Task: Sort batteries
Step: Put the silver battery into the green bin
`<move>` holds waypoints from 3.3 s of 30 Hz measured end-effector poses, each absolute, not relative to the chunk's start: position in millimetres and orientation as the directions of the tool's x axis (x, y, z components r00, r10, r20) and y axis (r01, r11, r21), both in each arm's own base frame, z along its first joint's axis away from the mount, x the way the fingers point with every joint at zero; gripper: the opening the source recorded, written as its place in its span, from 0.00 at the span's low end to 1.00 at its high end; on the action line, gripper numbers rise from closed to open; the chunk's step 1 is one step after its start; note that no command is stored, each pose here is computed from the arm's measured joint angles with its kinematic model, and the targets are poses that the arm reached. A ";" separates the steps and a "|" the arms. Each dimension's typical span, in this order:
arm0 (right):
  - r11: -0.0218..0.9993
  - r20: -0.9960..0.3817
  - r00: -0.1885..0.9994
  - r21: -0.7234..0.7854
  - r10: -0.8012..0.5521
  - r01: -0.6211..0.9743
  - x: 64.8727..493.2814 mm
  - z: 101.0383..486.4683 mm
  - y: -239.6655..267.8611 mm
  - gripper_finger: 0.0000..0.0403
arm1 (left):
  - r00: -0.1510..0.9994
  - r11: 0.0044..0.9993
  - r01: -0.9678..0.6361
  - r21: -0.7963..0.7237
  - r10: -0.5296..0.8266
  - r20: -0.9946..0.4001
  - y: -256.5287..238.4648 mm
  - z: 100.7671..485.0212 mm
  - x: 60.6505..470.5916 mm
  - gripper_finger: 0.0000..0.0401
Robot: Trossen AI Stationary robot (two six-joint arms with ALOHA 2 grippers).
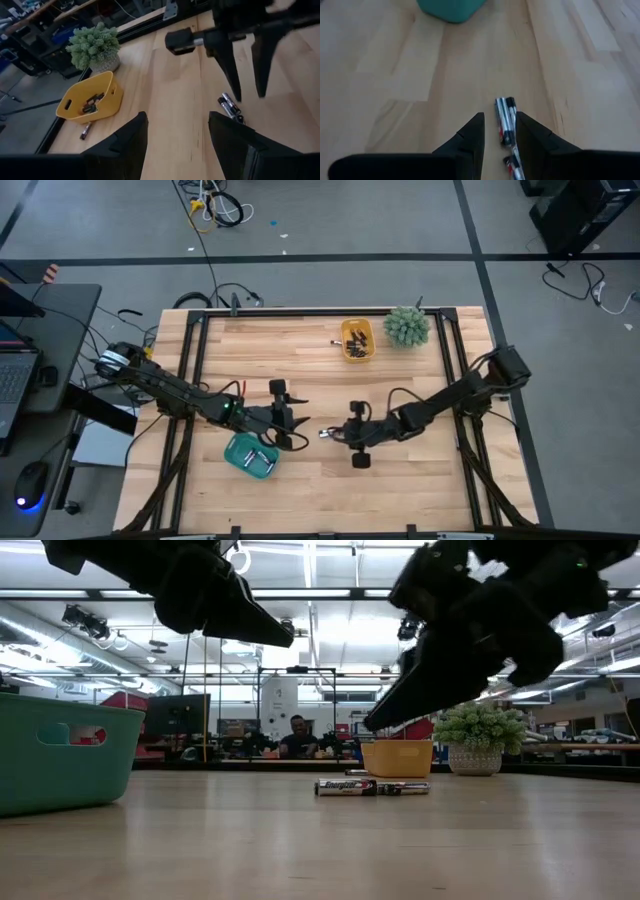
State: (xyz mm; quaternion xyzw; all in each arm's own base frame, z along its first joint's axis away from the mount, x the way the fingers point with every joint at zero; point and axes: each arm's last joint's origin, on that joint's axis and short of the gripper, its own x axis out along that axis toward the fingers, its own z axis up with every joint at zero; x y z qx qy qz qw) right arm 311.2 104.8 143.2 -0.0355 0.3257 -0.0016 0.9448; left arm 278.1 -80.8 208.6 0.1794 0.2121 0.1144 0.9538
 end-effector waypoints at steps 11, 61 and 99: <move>0.985 -0.714 0.694 -0.167 -0.090 -0.043 342.4 127.9 97.9 0.25 | 0.858 0.837 -0.209 0.505 0.404 -0.316 -78.3 214.6 279.5 0.51; 0.995 -0.731 0.682 -0.051 0.024 -0.090 344.5 122.2 100.4 0.08 | 0.834 0.932 -0.053 0.358 0.239 -0.498 -71.4 151.7 309.0 0.51; 0.931 -0.380 0.902 -0.358 -0.206 0.062 346.4 202.0 92.8 0.08 | 0.921 0.961 -0.067 0.268 0.163 -0.354 -79.6 214.5 285.4 0.51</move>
